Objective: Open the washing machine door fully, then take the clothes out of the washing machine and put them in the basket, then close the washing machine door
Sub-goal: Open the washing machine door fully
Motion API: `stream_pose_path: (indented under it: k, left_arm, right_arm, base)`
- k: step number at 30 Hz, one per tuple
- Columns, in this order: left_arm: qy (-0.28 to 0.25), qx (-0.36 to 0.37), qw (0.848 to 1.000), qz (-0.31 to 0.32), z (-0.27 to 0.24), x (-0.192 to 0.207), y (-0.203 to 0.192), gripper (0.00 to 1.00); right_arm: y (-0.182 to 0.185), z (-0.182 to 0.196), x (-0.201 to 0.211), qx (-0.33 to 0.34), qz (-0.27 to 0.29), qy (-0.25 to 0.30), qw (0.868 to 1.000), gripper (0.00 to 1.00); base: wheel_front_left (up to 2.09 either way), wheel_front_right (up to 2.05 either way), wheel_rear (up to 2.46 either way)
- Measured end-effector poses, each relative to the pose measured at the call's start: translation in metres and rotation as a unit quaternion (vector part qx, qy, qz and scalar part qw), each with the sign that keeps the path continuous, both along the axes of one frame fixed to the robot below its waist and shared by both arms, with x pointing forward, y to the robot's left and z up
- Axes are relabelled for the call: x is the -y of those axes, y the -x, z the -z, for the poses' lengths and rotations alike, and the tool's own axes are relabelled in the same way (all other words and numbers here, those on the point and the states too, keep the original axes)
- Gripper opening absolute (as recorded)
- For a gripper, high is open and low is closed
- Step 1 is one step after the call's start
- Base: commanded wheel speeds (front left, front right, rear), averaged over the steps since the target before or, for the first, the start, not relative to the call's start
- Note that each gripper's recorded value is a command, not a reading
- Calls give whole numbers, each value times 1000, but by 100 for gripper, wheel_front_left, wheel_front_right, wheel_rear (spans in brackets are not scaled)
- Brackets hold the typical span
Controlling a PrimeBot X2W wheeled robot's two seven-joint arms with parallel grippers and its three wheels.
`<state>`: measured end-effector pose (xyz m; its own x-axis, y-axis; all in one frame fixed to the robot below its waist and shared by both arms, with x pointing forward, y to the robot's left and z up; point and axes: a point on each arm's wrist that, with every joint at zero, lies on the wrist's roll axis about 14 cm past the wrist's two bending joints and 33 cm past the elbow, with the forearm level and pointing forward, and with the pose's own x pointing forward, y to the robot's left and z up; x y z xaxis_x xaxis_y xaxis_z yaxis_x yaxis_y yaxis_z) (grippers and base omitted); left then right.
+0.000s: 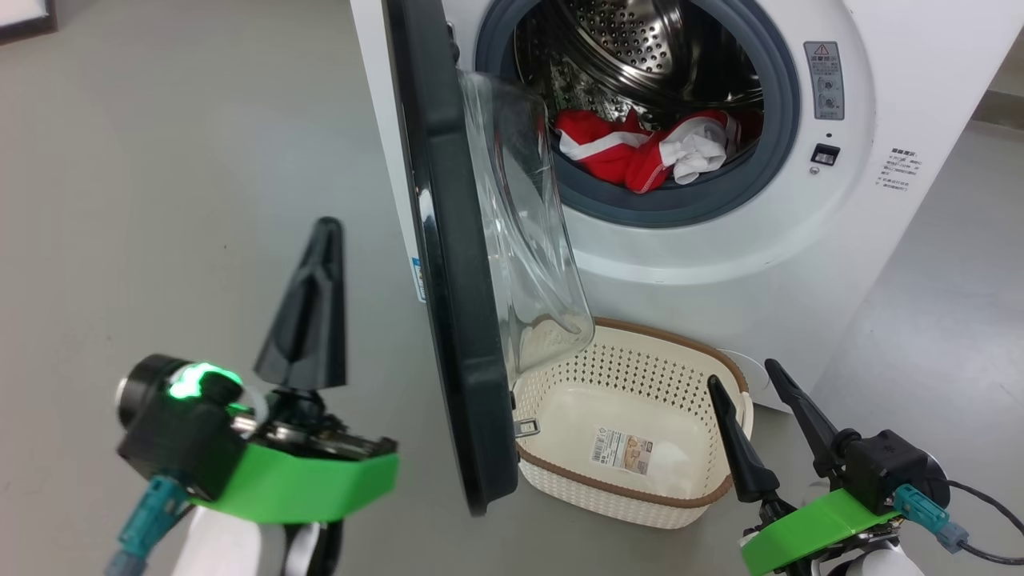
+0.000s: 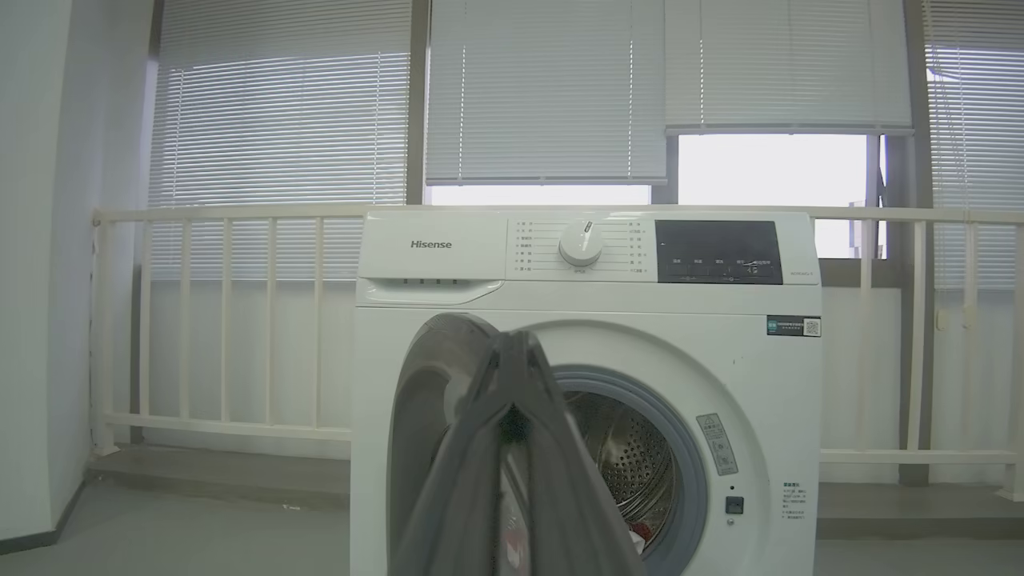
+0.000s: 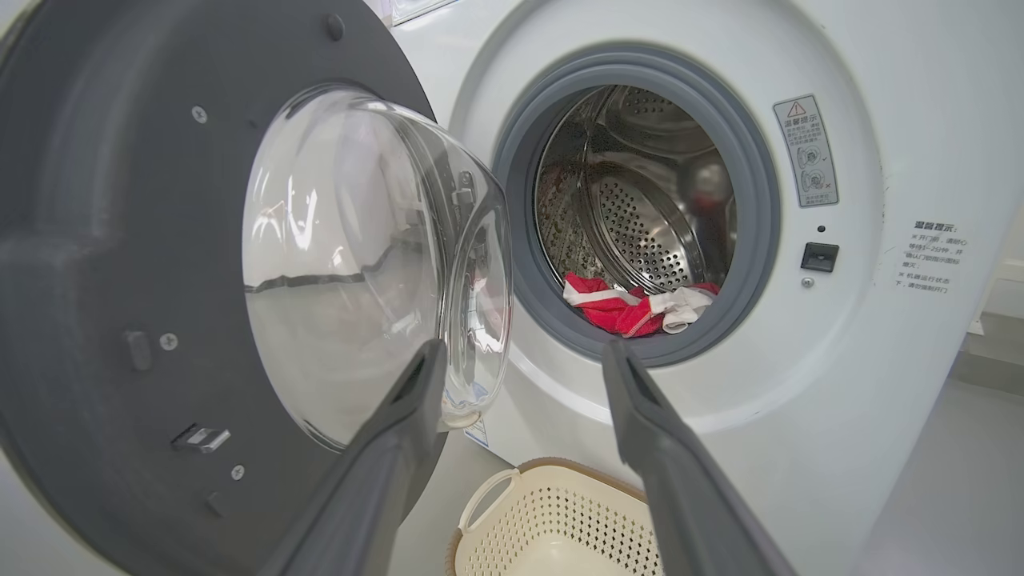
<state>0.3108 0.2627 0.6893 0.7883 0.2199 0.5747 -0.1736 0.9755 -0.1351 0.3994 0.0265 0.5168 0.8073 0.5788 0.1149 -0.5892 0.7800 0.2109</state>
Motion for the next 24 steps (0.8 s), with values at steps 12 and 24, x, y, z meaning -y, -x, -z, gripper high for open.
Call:
stream_pose_path:
  k: [12,24]
  left_arm:
    - [-64,3,984,165,-7,116,-10,0]
    - [-23,-117,963,241,63,155,-29,0]
  right_arm:
    - [0,6,1,-7,1,1,1000,100]
    - [2,11,2,-14,-1,4,1000,100]
  base:
    - [0,0,0]
    - [0,0,0]
